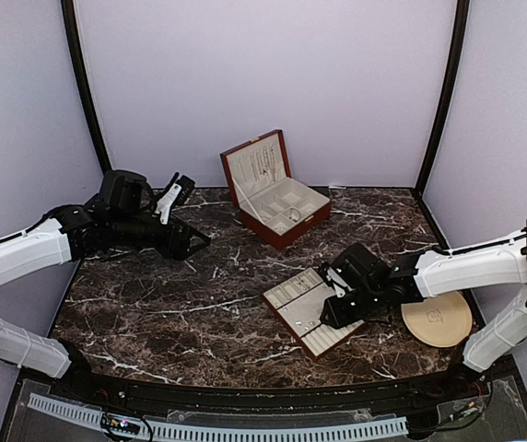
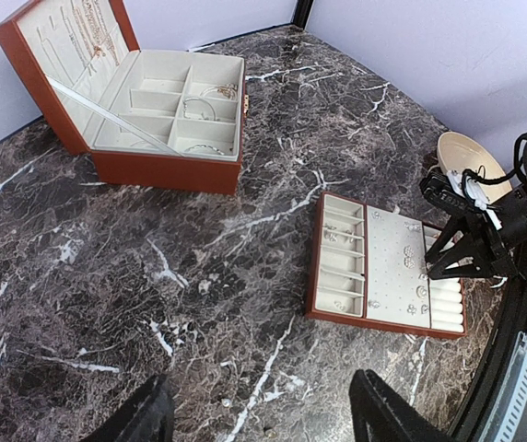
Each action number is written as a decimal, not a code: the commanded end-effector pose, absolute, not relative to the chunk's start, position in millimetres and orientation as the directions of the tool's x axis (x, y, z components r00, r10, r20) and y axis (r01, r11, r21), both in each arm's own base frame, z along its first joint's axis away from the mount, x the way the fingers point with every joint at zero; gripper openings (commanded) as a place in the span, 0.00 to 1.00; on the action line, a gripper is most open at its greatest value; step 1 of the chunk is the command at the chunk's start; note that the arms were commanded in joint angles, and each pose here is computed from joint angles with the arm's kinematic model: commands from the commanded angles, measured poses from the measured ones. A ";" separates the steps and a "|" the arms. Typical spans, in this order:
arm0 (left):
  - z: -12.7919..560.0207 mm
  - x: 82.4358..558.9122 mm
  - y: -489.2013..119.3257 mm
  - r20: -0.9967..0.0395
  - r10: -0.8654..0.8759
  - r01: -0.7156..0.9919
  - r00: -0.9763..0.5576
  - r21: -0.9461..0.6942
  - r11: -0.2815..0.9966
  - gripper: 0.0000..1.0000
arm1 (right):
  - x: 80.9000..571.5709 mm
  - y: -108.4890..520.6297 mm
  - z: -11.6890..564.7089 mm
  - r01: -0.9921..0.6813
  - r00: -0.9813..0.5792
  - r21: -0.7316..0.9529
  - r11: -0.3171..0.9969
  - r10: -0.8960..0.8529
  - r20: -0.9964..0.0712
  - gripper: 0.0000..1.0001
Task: Organize the mixed jewelry
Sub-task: Adjust the earring on the earring holder.
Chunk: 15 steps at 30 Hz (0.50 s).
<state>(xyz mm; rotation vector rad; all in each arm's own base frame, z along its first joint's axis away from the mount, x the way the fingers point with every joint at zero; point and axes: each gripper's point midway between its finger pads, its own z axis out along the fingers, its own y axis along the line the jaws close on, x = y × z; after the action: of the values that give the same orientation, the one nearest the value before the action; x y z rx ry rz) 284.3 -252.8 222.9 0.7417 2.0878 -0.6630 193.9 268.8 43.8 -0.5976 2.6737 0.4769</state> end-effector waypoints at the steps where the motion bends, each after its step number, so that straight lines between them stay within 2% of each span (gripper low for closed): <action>1: 228.4 279.2 -249.8 -0.830 0.263 0.702 -0.493 -0.201 0.684 0.68 | 199.0 276.2 45.2 -0.474 -0.832 0.237 0.848 -0.343 -0.436 0.25; 9: 229.2 279.2 -249.8 -0.831 0.261 0.702 -0.491 -0.200 0.683 0.68 | 200.6 278.8 53.1 -0.478 -0.831 0.232 0.847 -0.351 -0.432 0.19; 15: 229.7 278.6 -250.0 -0.832 0.261 0.704 -0.490 -0.201 0.681 0.68 | 199.9 277.7 54.9 -0.480 -0.842 0.199 0.855 -0.384 -0.380 0.16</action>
<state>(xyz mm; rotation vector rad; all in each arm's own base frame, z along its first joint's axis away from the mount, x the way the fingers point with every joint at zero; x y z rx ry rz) 283.7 -252.4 225.4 0.7409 2.0806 -0.6640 197.2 272.5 49.1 -0.6161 2.6923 0.4485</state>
